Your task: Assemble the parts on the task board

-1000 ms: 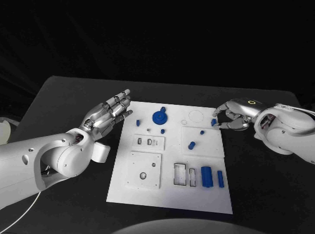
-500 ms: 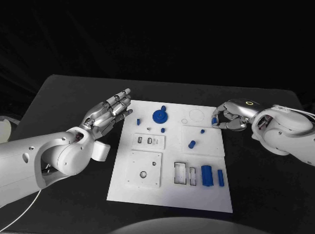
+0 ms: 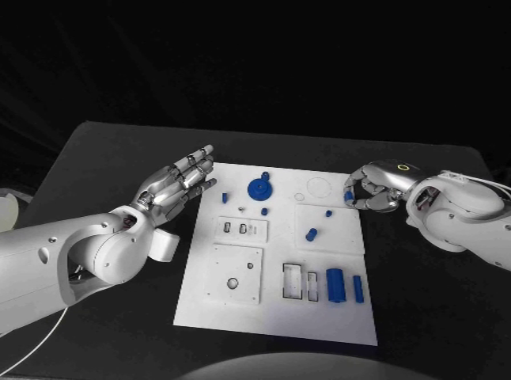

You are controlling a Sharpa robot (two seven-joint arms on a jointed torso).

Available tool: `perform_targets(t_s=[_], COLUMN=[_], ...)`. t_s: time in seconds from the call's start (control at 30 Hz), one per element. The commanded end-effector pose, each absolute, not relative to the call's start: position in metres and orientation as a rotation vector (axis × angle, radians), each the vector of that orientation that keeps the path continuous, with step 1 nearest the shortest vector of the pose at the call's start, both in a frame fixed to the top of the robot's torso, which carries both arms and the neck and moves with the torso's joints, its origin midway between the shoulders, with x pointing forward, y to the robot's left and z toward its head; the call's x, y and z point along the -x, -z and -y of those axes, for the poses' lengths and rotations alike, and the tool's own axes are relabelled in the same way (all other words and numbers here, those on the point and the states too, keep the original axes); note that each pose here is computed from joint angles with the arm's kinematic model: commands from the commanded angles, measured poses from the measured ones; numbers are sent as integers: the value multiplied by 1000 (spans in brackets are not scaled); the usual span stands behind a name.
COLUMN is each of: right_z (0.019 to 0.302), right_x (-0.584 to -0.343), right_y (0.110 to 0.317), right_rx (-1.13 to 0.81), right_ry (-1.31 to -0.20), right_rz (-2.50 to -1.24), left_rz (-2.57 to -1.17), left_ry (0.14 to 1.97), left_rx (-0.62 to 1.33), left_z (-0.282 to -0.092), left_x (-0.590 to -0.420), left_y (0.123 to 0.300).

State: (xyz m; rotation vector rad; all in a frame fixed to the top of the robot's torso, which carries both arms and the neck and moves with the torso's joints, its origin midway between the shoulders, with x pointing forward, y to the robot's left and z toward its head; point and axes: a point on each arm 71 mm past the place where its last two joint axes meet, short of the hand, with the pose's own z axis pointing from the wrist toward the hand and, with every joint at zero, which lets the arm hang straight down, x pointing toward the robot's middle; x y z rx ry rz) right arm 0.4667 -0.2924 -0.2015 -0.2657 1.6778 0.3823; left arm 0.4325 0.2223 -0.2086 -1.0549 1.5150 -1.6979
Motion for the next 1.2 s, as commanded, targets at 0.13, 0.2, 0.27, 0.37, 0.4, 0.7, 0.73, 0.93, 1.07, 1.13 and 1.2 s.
perform_targets(t_s=[0.13, 0.2, 0.27, 0.37, 0.4, 0.7, 0.73, 0.93, 1.07, 1.13, 1.2], right_z=[288, 284, 279, 265, 259, 194, 188, 153, 134, 125, 118], right_x=[-465, -464, -463, -460, -458, -444, -443, -442, -441, -440, -438], right_y=[198, 195, 189, 176, 171, 156, 158, 177, 191, 196, 200], right_rx=[235, 221, 213, 215, 218, 296, 311, 382, 425, 446, 464], right_ry=[-409, -434, -460, -509, -530, -707, -717, -746, -748, -748, -749], right_rz=[-1624, -1602, -1578, -1531, -1513, -1484, -1495, -1562, -1603, -1613, -1621], left_rz=[-1530, -1531, -1531, -1533, -1534, -1542, -1542, -1543, -1543, -1543, -1543], left_ry=[1728, 1727, 1727, 1728, 1729, 1741, 1741, 1745, 1745, 1745, 1745], left_rx=[1053, 1054, 1054, 1055, 1055, 1053, 1052, 1052, 1052, 1052, 1052], left_z=[-220, -220, -220, -220, -220, -217, -217, -216, -216, -216, -217], left_x=[-431, -431, -431, -431, -431, -432, -432, -431, -431, -431, -431], left_y=[209, 209, 209, 209, 210, 211, 211, 211, 211, 211, 211])
